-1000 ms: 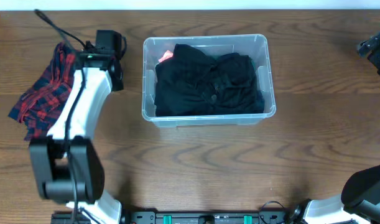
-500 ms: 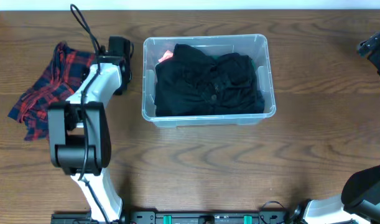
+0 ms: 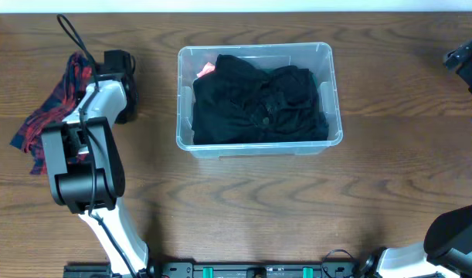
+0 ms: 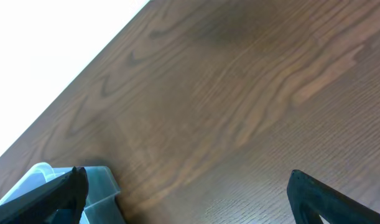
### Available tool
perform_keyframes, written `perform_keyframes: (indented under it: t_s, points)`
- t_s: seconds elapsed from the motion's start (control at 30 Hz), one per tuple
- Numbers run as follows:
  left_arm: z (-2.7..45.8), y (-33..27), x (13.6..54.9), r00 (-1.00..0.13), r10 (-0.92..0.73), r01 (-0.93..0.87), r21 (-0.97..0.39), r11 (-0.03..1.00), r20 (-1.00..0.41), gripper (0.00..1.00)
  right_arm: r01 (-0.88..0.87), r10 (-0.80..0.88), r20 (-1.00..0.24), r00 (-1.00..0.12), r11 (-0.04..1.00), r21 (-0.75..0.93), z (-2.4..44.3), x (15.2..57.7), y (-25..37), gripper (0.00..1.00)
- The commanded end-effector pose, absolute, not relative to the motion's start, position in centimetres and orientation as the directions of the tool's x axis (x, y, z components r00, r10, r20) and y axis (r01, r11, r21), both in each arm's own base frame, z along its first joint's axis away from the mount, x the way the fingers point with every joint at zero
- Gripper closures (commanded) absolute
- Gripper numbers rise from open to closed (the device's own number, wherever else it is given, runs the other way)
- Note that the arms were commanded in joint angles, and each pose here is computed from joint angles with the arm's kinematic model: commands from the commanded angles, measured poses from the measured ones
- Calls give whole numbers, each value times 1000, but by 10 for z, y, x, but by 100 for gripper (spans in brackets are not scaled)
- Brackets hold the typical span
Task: Pack container
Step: 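Grasp the plaid shirt with the left gripper and lift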
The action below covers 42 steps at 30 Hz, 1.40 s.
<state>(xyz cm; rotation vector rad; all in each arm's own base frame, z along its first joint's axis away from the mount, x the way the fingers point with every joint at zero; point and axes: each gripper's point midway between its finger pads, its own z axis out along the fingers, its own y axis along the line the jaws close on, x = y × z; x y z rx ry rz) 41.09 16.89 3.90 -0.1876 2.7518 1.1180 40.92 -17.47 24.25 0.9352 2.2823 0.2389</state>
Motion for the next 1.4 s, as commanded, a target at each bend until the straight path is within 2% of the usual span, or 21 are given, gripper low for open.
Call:
perform_keyframes:
  t_s: [0.0, 0.67, 0.9, 1.1, 1.37]
  points:
    - [28, 172, 403, -990, -25, -117, 699, 705, -140, 20, 566, 689, -506, -518, 720, 401, 248, 410, -177, 1]
    - [14, 140, 406, -993, 109, 48, 686, 726, -46, 19, 566, 689, -506, -518, 720, 401, 248, 410, -177, 1]
    - [-14, 141, 400, -994, 107, 87, 684, 724, 13, 19, 566, 689, -506, -518, 720, 401, 248, 410, -177, 1]
    - [-26, 152, 404, -996, 90, 69, 746, 662, 12, 19, 567, 690, -506, -518, 720, 401, 248, 410, -177, 1]
    - [-16, 163, 417, -996, 70, -11, 808, 590, -64, 22, 566, 689, -506, -518, 720, 401, 248, 410, -177, 1]
